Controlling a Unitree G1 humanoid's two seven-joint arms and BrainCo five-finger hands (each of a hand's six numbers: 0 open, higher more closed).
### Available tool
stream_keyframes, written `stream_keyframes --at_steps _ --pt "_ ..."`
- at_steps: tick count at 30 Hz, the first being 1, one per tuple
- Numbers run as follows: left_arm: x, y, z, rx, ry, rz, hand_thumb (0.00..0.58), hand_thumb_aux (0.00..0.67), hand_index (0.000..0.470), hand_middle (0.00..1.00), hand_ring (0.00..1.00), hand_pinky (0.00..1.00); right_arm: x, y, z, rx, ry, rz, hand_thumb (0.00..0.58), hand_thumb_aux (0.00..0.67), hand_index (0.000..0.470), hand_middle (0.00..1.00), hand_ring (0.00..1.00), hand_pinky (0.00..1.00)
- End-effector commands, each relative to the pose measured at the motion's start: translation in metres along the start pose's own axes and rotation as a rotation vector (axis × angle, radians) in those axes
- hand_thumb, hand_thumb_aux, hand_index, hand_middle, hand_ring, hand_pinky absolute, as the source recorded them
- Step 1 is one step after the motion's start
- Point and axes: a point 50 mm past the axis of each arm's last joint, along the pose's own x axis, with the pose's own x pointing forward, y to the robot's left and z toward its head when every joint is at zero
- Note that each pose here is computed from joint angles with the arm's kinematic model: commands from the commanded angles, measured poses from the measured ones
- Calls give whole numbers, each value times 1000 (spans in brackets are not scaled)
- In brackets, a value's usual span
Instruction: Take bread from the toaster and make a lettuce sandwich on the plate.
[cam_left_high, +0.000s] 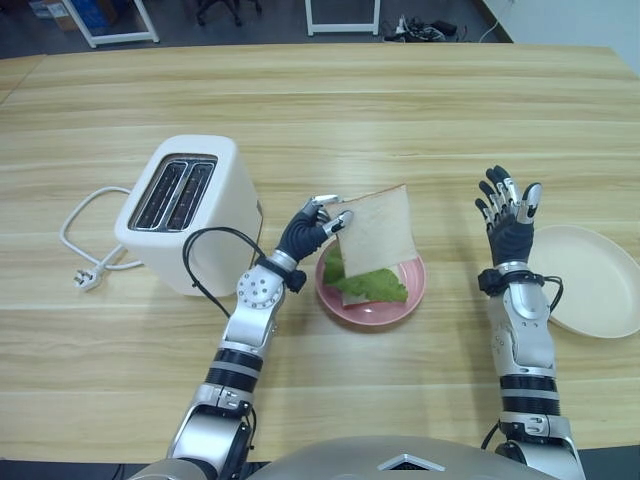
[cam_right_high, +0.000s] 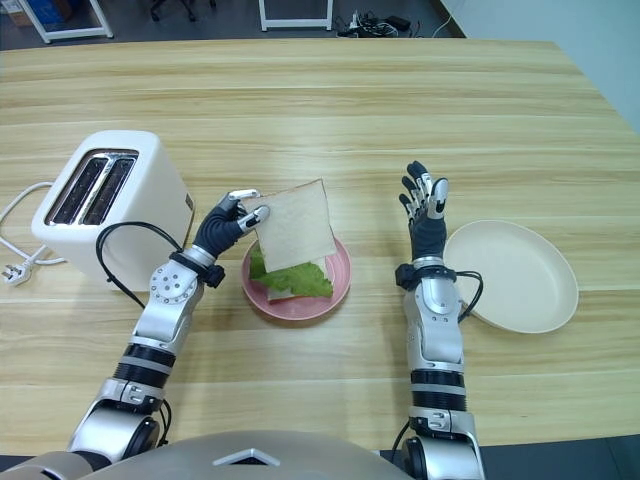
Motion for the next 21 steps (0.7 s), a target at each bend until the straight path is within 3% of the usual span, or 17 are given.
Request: stream_keyframes --at_steps 1,14,16,21 --pt "-3 -9 -14 -7 78 -42 580 670 470 1000 1000 1000 1 2 -1 -10 7 4 0 0 0 0 0 0" --pt "-12 -4 -54 154 258 -84 580 670 470 1000 1000 1000 -2 5 0 -82 -4 0 0 0 0 0 0 0" --pt "-13 -5 -56 177 265 -109 580 670 470 1000 1000 1000 -7 11 7 -276 -85 24 0 0 0 0 0 0" --pt "-14 -4 -56 219 273 -140 580 670 470 1000 1000 1000 -35 43 32 -908 -476 215 0 0 0 0 0 0"
